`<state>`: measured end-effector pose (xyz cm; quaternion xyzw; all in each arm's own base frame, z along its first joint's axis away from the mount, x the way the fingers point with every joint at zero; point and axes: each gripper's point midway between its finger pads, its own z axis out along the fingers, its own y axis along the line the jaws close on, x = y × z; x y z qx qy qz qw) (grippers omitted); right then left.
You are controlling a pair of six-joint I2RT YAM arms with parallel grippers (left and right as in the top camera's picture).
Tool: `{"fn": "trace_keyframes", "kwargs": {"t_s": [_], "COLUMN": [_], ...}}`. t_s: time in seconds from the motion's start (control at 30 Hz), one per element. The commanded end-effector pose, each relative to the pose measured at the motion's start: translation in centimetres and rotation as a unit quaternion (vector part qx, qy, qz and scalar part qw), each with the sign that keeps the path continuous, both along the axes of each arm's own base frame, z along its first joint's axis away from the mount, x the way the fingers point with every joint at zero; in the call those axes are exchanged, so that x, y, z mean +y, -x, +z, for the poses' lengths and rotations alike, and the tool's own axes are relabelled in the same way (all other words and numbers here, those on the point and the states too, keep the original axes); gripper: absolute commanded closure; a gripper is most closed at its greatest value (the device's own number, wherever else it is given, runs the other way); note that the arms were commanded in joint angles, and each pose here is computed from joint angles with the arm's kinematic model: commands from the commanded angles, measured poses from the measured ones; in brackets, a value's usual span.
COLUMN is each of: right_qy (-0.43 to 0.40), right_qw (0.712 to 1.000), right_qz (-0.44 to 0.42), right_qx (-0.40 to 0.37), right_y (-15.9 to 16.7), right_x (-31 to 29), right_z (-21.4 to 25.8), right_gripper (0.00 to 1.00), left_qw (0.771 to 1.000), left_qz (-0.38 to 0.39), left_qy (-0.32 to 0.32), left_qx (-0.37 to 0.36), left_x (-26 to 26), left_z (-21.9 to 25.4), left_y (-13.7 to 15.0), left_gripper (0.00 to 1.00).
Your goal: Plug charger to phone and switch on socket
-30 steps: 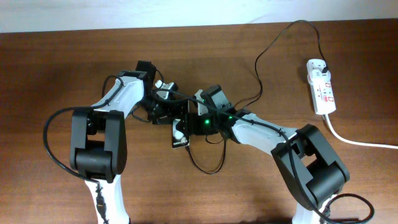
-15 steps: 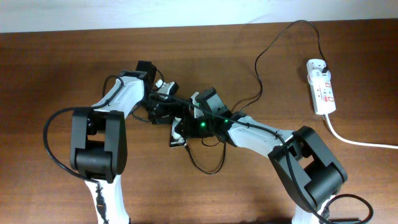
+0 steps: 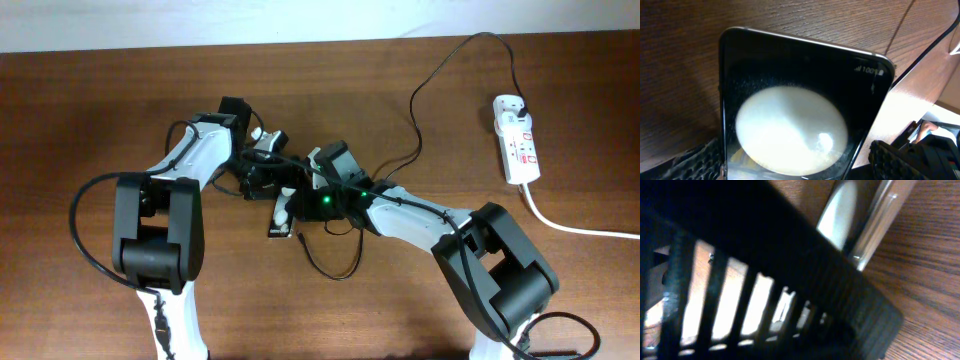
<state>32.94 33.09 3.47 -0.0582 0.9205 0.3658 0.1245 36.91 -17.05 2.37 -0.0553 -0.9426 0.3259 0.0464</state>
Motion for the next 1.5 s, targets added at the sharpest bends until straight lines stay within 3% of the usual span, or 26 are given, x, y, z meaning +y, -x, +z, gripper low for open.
{"fn": "trace_keyframes", "kwargs": {"t_s": [0.0,0.07,0.1,0.2,0.37,0.47,0.6,0.67,0.73,0.9,0.93,1.0,1.17,1.3,1.47], "right_qy": [0.008,0.005,-0.003,-0.040,-0.138,-0.187,-0.244,-0.262,-0.313,-0.334,-0.336,-0.337,-0.336,-0.335,-0.339], "right_qw": [1.000,1.000,1.000,0.998,0.986,0.975,0.958,0.952,0.919,0.912,0.913,0.912,0.921,0.922,0.918], "right_qz": [0.001,0.012,0.018,0.040,0.095,0.116,0.131,0.136,0.202,0.200,0.197,0.195,0.152,0.127,0.125], "right_qx": [-0.012,0.006,0.012,0.002,-0.015,-0.021,-0.067,-0.080,-0.129,-0.129,-0.125,-0.128,-0.128,-0.151,-0.165], "right_y": [-0.2,0.6,0.9,0.2,-0.7,-1.1,-2.6,-2.9,-1.8,-1.9,-2.0,-2.2,-4.3,-5.9,-6.1], "right_x": [0.1,0.1,0.3,-0.2,-0.9,-1.4,-1.7,-1.7,-1.2,-1.1,-1.1,-1.3,-3.0,-4.6,-4.6], "right_z": [-0.2,-0.3,-0.2,1.3,4.7,6.5,9.6,10.7,13.8,15.4,15.6,15.8,16.0,16.5,17.1], "right_gripper": [0.82,0.84,0.96,0.96,0.96,0.96,0.96,0.96,0.96,0.96,0.96,0.96,0.96,0.96,0.96], "left_qw": [0.999,1.000,1.000,1.000,0.988,0.976,0.938,0.926,0.911,0.885,0.880,0.879,0.880,0.880,0.875], "left_qz": [-0.014,-0.013,-0.013,-0.015,-0.040,-0.031,-0.065,-0.073,-0.082,-0.096,-0.098,-0.099,-0.099,-0.099,-0.104], "left_qy": [-0.024,-0.022,-0.021,-0.018,0.137,0.175,0.240,0.264,0.290,0.355,0.367,0.369,0.364,0.364,0.363], "left_qx": [0.018,0.019,0.019,0.016,-0.052,-0.124,-0.241,-0.261,-0.280,-0.285,-0.285,-0.286,-0.289,-0.289,-0.303], "left_x": [0.4,0.3,0.3,0.3,-2.0,-1.0,-1.5,-1.8,-2.1,-2.7,-2.8,-2.8,-2.7,-2.7,-2.8], "left_z": [-2.2,-2.2,-2.2,-2.1,3.8,8.4,16.1,18.1,20.2,23.0,23.4,23.5,23.3,23.3,23.5], "left_y": [1.1,1.1,1.1,1.1,-0.1,-1.7,-1.9,-1.6,-1.0,0.1,0.3,0.3,0.2,0.2,-0.1], "left_gripper": [0.03,0.03,0.04,0.05,0.08,0.10,0.20,0.23,0.24,0.36,0.43,0.47,0.47,0.33,0.43]}}
